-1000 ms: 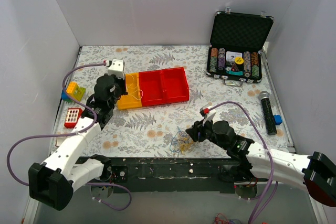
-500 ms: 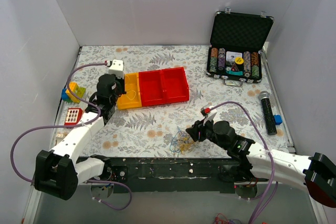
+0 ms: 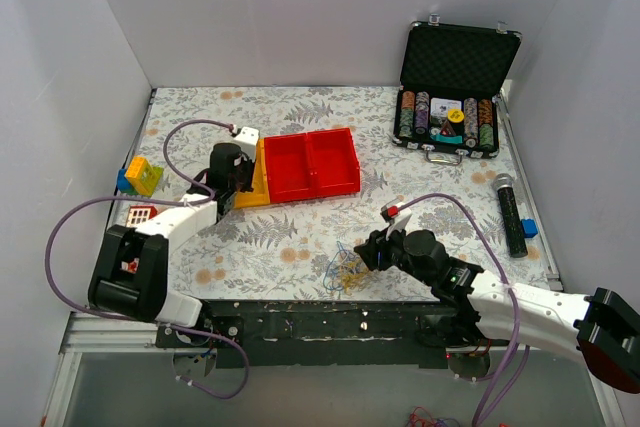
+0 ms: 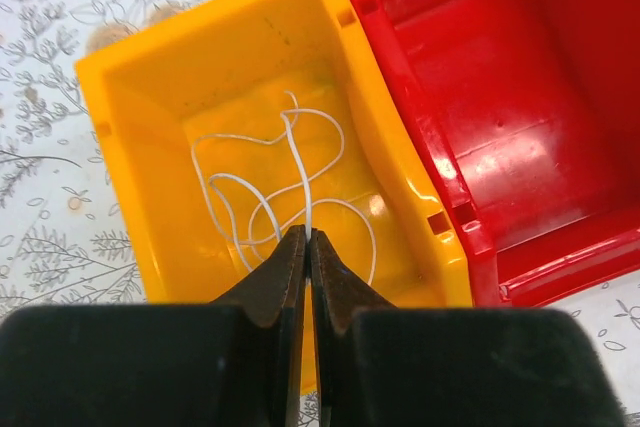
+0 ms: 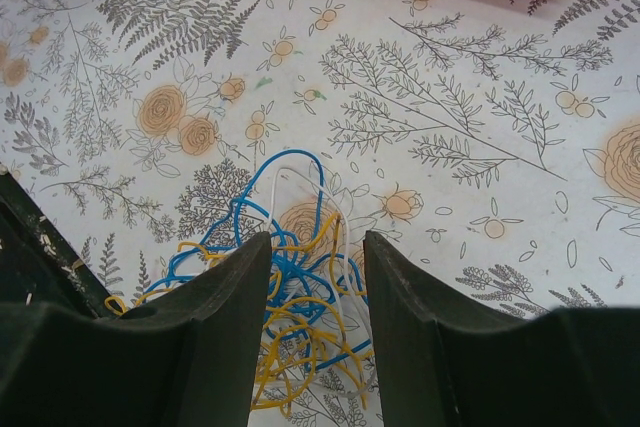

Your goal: Untangle the cables

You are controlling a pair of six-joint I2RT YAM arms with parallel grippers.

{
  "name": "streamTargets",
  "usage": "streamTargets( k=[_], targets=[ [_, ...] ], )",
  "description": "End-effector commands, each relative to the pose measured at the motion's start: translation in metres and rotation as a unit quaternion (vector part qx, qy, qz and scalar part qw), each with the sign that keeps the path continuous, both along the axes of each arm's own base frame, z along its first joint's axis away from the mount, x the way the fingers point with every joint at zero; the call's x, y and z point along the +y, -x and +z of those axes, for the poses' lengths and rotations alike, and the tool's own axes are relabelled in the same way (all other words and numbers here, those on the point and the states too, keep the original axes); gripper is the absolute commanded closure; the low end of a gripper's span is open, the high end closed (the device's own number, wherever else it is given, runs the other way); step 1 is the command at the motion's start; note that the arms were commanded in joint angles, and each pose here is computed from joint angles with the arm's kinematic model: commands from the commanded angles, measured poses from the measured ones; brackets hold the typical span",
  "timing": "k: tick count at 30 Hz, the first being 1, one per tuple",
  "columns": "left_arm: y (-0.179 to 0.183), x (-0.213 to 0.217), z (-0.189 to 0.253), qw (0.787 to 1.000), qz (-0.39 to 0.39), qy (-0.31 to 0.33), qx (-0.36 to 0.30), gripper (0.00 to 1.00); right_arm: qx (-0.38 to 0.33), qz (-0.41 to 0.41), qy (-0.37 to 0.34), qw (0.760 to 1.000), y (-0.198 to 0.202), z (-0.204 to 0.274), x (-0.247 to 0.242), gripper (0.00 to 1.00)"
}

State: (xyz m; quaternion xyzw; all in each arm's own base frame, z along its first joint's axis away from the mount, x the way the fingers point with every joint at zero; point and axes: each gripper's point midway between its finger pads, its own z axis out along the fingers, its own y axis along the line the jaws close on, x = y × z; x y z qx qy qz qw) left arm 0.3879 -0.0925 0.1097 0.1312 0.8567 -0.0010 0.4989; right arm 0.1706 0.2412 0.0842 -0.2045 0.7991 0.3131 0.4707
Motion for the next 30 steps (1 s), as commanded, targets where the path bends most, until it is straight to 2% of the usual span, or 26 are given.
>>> streamTargets(
  k=[1, 2, 6, 10, 12, 17, 24, 27, 30],
  targets=[
    [-0.016, -0.004, 0.011, 1.000, -0.011, -0.005, -0.014, 1.00, -0.018, -0.008, -0.020, 1.000, -0.007, 0.016, 0.003, 0.50],
    [-0.019, -0.005, 0.012, 1.000, -0.012, -0.007, -0.015, 0.99, -0.015, -0.009, -0.022, 1.000, -0.006, 0.016, 0.003, 0.50],
    [-0.028, -0.010, 0.003, 1.000, -0.026, -0.015, 0.001, 0.82, -0.014, -0.007, -0.021, 1.000, -0.006, 0.014, 0.004, 0.50],
    [-0.030, -0.017, -0.002, 0.999, -0.042, -0.011, 0.029, 0.56, -0.016, -0.006, -0.019, 1.000, -0.006, 0.014, 0.004, 0.50],
    [-0.030, -0.022, 0.009, 0.998, -0.056, -0.001, 0.017, 0.41, -0.016, -0.008, -0.019, 1.000, -0.007, 0.014, 0.004, 0.50],
    [-0.014, -0.028, 0.046, 0.996, -0.090, 0.011, -0.009, 0.18, -0.016, -0.006, -0.022, 1.000, -0.005, 0.014, 0.004, 0.50],
    [0.029, -0.046, 0.098, 0.983, -0.170, 0.053, -0.054, 0.16, -0.018, -0.003, -0.027, 0.999, -0.005, 0.016, 0.005, 0.50],
    [0.066, -0.078, 0.112, 0.958, -0.266, 0.090, -0.056, 0.20, -0.018, -0.002, -0.026, 0.999, -0.004, 0.015, 0.005, 0.50],
    [0.107, -0.118, 0.105, 0.929, -0.354, 0.106, -0.023, 0.21, -0.018, -0.005, -0.029, 0.999, -0.004, 0.016, 0.004, 0.50]
  ],
)
